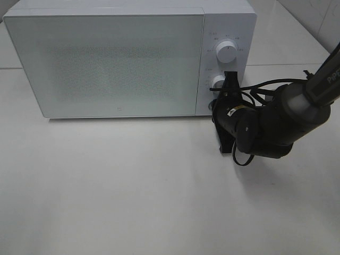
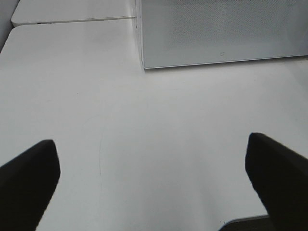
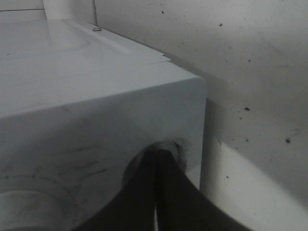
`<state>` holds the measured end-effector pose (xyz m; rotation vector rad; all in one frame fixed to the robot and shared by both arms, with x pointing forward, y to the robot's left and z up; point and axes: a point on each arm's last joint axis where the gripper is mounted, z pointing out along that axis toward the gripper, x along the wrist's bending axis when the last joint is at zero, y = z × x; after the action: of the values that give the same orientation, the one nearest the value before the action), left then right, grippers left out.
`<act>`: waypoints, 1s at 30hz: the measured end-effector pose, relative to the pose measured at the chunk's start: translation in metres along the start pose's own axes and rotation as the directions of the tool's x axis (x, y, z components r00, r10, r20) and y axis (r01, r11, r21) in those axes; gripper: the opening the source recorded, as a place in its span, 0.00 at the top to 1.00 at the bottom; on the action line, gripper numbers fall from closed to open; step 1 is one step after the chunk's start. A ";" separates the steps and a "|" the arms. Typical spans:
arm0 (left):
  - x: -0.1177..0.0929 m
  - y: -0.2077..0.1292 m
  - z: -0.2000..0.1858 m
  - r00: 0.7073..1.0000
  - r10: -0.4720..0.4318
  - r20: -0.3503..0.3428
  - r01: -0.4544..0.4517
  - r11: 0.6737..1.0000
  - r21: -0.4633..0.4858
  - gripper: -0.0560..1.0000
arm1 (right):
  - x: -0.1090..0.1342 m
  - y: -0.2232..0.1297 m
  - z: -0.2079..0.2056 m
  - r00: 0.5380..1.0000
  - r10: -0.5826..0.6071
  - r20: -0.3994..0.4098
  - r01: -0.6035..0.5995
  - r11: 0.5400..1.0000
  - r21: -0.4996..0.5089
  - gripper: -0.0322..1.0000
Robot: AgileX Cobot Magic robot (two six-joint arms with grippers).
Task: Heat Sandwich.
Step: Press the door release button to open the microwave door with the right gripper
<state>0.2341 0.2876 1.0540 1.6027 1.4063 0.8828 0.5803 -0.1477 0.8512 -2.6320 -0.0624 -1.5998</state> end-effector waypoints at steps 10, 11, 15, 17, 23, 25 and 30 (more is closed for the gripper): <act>0.000 0.000 0.000 1.000 0.000 0.000 0.000 1.000 0.000 0.01 | -0.003 -0.007 0.012 1.000 0.016 -0.015 -0.016 1.000 -0.022 0.96; 0.000 0.000 0.000 1.000 0.000 0.000 0.000 1.000 0.000 0.01 | -0.003 -0.007 0.012 1.000 0.016 -0.015 -0.016 1.000 -0.022 0.96; 0.000 0.000 0.000 1.000 0.000 0.000 0.000 1.000 0.000 0.01 | -0.004 -0.007 0.012 1.000 0.013 -0.013 -0.014 1.000 -0.024 0.96; 0.000 0.000 0.000 1.000 0.000 0.000 0.000 1.000 0.000 0.01 | -0.004 -0.007 0.012 1.000 0.013 -0.013 -0.014 1.000 -0.024 0.96; 0.000 0.000 0.000 1.000 0.000 0.000 0.000 1.000 0.000 0.01 | -0.003 -0.007 0.013 1.000 0.015 -0.011 -0.015 1.000 -0.024 0.96; 0.000 0.000 0.000 1.000 0.000 0.000 0.000 1.000 0.000 0.01 | -0.004 -0.007 0.013 1.000 0.019 -0.003 -0.020 0.999 -0.025 0.96; 0.000 0.000 0.000 1.000 0.000 0.000 0.000 1.000 0.000 0.01 | -0.003 -0.008 0.013 1.000 0.029 0.013 -0.028 0.999 -0.021 0.96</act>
<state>0.2341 0.2876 1.0540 1.6027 1.4063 0.8828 0.5896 -0.1386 0.8427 -2.6470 -0.0088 -1.5826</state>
